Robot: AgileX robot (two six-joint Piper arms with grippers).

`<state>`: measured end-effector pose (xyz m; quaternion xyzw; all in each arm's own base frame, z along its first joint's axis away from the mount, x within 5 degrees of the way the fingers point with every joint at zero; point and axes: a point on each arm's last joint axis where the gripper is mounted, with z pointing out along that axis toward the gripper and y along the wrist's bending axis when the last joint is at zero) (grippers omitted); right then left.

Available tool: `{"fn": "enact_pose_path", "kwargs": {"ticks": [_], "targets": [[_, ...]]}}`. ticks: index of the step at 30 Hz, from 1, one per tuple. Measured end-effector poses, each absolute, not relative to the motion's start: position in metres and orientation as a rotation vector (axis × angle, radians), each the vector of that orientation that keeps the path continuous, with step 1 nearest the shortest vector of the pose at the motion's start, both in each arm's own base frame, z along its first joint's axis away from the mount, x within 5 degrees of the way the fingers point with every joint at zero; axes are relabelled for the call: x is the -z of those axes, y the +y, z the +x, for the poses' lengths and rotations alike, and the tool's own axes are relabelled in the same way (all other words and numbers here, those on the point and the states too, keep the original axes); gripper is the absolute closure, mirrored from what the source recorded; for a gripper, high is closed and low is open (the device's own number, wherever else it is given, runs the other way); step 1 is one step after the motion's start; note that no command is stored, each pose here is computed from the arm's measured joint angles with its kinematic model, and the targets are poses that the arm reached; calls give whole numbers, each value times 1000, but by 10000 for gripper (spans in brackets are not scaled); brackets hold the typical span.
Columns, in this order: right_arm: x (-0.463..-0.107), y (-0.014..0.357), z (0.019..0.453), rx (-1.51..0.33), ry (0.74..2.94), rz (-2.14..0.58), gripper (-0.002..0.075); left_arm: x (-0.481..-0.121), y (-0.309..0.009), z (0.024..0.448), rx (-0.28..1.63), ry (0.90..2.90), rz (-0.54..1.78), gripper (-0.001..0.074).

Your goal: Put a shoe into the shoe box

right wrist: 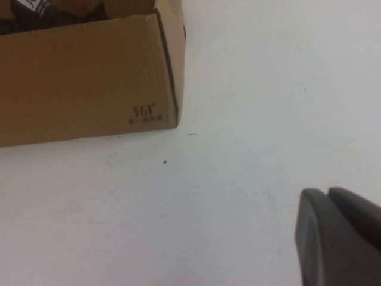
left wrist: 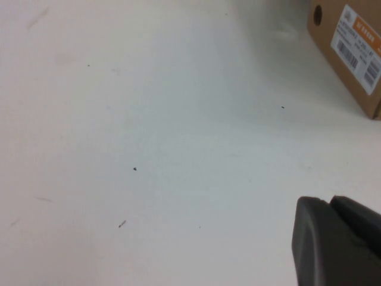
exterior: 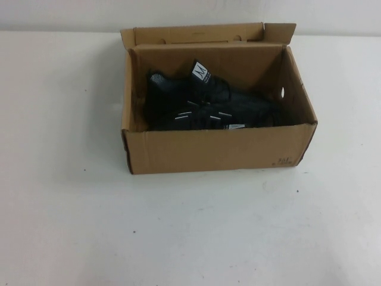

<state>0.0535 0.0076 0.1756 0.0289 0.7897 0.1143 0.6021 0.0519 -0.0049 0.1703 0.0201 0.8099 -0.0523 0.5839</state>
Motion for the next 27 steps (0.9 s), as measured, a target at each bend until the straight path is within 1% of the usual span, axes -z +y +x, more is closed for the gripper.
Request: {"fn": "enact_pose_path", "kwargs": {"ticks": [5,27], "targets": [[-176,8,53,-293,1830,87,742,-170,-5,52,122,1890,47,736],[-176,9,53,-299,1831,91,742,-170,-5,52,122,1890,47,736]]}}
